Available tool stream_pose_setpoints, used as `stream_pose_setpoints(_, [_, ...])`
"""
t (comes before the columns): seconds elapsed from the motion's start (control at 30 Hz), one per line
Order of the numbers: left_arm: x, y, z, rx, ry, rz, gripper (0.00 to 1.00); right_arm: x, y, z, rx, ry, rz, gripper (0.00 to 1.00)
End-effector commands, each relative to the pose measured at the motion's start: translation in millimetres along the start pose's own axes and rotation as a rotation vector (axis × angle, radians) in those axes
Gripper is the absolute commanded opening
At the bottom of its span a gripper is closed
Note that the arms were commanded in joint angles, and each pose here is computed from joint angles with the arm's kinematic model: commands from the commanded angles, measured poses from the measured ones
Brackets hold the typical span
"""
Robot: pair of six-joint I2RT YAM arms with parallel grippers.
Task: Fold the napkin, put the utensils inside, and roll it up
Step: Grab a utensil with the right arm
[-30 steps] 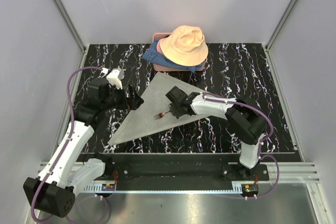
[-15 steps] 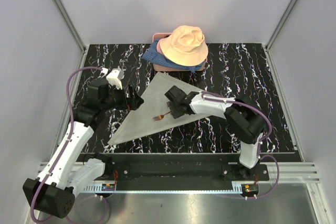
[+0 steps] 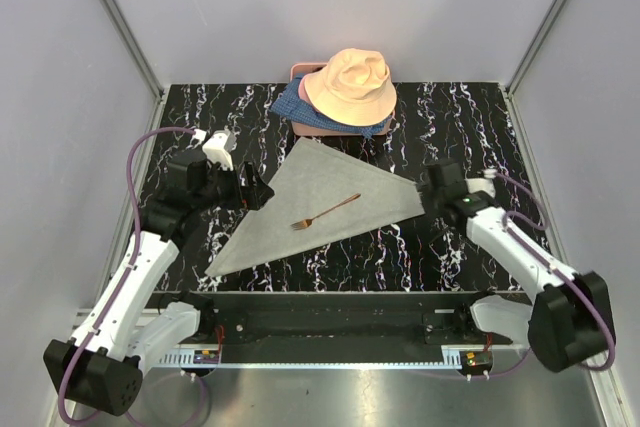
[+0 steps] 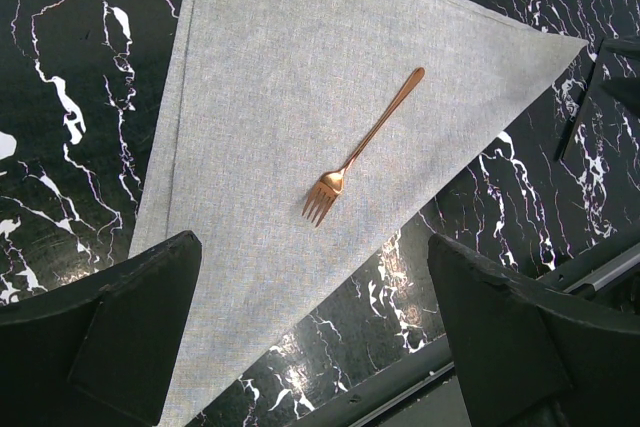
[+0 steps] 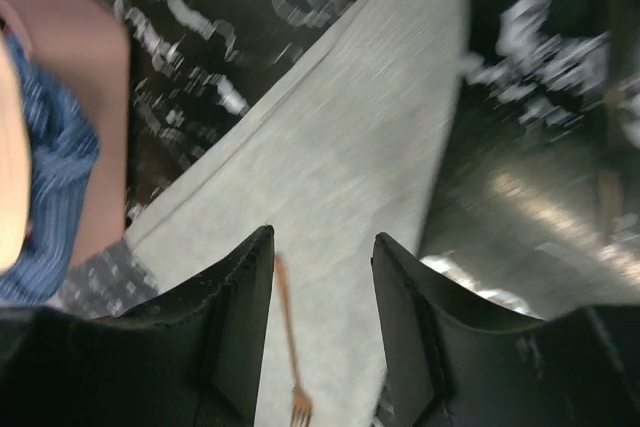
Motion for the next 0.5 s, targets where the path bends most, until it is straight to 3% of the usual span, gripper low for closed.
stream_pose_setpoints(0.0, [-1.8, -3.1, 0.2, -0.009, -0.012, 0.037, 0.99, -7.6, -27.2, -48.8, 0.164, -0.047, 0.137, 0.52])
stream_pose_setpoints(0.2, [-1.8, -3.9, -0.1, -0.013, -0.014, 0.048, 0.99, -26.4, -44.9, -56.4, 0.177, -0.006, 0.263, 0.50])
stream_pose_setpoints(0.47, [-2.4, -4.1, 1.1, -0.011, -0.007, 0.054, 0.99, -34.9, -69.1, -64.3, 0.170, -0.067, 0.339, 0.49])
Point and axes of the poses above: each gripper's point midway between its finger pads, its own x axis back along the fingers, its own y axis along the line the jaws close on, z = x × y, the point moved 9 cm from there along x, back along the fingers, and after that the axes turned 15 degrees about -x, right-handed, at the moved point
